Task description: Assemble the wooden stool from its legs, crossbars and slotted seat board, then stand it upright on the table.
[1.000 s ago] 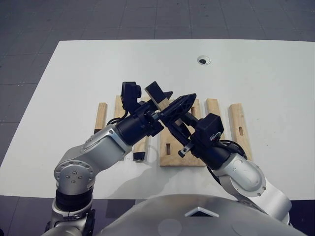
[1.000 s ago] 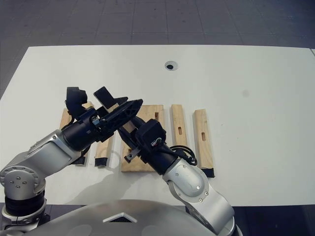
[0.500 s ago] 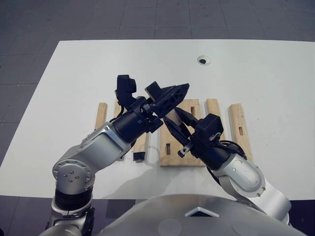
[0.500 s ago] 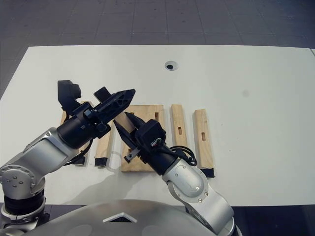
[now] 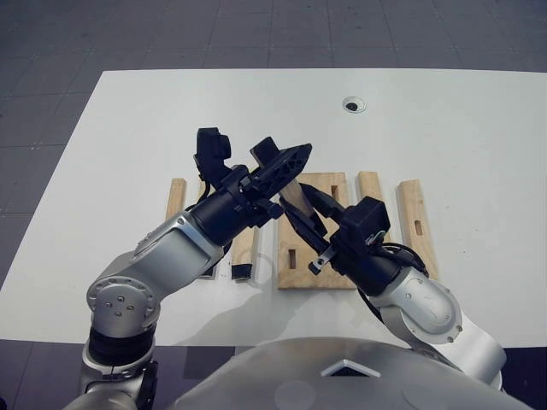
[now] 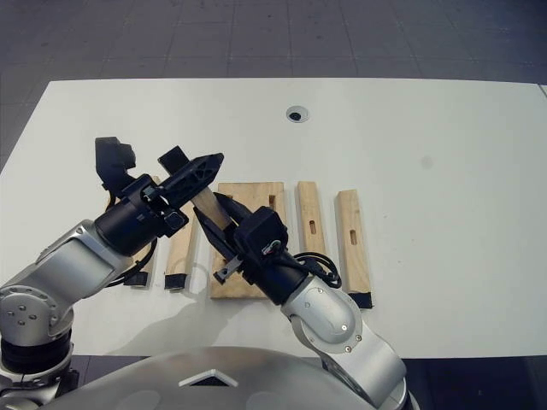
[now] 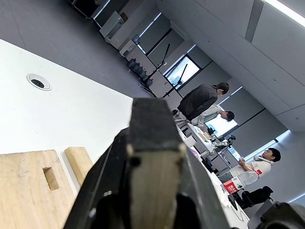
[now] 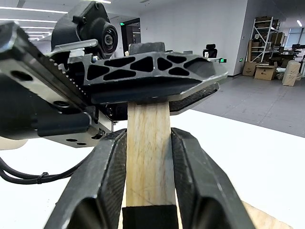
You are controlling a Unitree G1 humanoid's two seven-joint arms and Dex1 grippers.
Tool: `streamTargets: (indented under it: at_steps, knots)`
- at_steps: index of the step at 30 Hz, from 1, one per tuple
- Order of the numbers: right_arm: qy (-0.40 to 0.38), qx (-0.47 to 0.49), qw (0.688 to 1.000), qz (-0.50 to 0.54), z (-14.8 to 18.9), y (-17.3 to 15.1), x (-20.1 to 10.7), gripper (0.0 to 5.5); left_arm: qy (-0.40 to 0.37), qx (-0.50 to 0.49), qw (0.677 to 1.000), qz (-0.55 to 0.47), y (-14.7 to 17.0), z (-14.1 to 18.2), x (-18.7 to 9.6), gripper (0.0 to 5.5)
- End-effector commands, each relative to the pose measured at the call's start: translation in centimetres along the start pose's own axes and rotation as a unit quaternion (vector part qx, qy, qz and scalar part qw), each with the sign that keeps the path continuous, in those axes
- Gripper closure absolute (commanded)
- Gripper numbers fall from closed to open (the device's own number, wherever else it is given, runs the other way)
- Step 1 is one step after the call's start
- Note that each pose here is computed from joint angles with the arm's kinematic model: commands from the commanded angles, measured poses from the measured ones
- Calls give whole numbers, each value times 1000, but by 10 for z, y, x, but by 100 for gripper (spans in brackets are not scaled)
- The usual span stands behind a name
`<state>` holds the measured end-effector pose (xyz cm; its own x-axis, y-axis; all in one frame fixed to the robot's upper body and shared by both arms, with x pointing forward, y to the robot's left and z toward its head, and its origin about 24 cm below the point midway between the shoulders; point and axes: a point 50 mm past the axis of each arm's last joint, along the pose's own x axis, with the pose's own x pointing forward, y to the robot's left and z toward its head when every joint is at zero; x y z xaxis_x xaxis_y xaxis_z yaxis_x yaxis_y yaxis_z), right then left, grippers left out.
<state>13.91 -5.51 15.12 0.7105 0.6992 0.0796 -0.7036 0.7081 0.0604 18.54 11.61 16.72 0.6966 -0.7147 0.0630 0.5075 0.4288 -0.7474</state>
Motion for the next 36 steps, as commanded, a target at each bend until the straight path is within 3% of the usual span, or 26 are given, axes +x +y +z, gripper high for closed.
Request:
streamTargets:
  at_steps: [1, 23, 28, 32, 36]
  knots:
    - [16, -5, 1000, -25, -5, -7, 0, 421, 20, 0, 999, -35, -13, -5, 0, 503]
    - [33, -58, 998, -13, -4, -13, -5, 421, 63, 12, 997, -45, -23, -11, -5, 507]
    - [50, -48, 998, 2, -8, -10, -5, 293, 56, 10, 998, -39, -22, -9, -5, 507]
    - [59, -52, 997, 6, -11, -9, -5, 224, 52, 34, 998, -27, -19, -7, -4, 507]
    - [67, -58, 996, 13, -12, -8, -7, 130, 32, 132, 990, 27, -6, -1, -4, 507]
